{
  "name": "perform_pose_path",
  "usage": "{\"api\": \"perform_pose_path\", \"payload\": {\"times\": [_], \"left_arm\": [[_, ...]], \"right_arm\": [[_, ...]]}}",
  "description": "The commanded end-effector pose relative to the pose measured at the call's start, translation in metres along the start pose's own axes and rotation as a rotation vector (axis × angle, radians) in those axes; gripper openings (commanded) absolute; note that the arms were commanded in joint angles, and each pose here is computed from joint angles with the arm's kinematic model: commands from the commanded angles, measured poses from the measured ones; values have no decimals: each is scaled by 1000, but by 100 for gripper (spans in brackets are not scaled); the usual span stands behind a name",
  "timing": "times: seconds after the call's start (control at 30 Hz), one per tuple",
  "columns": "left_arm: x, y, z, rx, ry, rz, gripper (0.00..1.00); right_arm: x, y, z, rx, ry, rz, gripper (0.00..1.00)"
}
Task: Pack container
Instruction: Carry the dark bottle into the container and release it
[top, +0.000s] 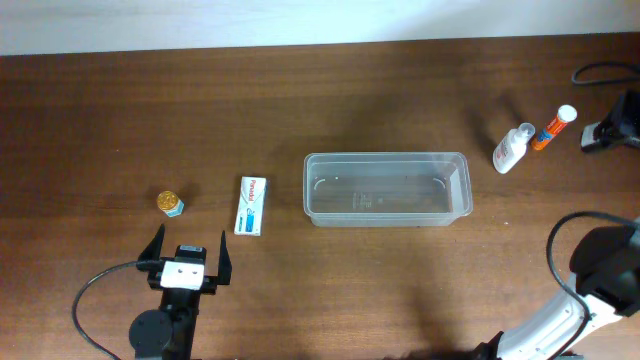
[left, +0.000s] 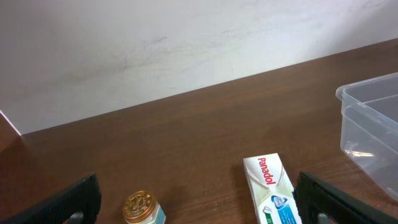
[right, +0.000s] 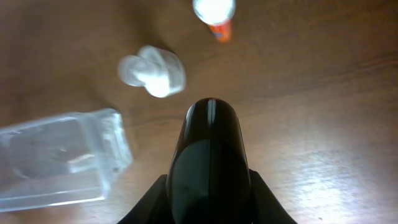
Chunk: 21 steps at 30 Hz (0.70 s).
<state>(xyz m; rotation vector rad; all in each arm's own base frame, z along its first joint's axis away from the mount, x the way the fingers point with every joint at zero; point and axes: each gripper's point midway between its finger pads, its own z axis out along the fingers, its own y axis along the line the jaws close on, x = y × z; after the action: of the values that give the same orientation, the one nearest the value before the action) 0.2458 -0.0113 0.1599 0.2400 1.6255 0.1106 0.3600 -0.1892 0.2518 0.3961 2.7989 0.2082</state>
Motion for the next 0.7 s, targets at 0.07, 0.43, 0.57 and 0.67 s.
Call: {"api": "perform_pose_path", "payload": {"times": [0.07,0.43,0.57,0.67], "left_arm": [[2,2,0,-12,1,15,99],[2,2,0,-12,1,15,99],[2,2,0,-12,1,15,100],[2,2,0,-12,1,15,99]], "right_arm": [[1,74,-63,-74,-170,-54,20],[54,184,-63,-66,-96,-332,20],[78,205,-27,-87,46,-381,20],[86,210,2,-88,113,-362,20]]}}
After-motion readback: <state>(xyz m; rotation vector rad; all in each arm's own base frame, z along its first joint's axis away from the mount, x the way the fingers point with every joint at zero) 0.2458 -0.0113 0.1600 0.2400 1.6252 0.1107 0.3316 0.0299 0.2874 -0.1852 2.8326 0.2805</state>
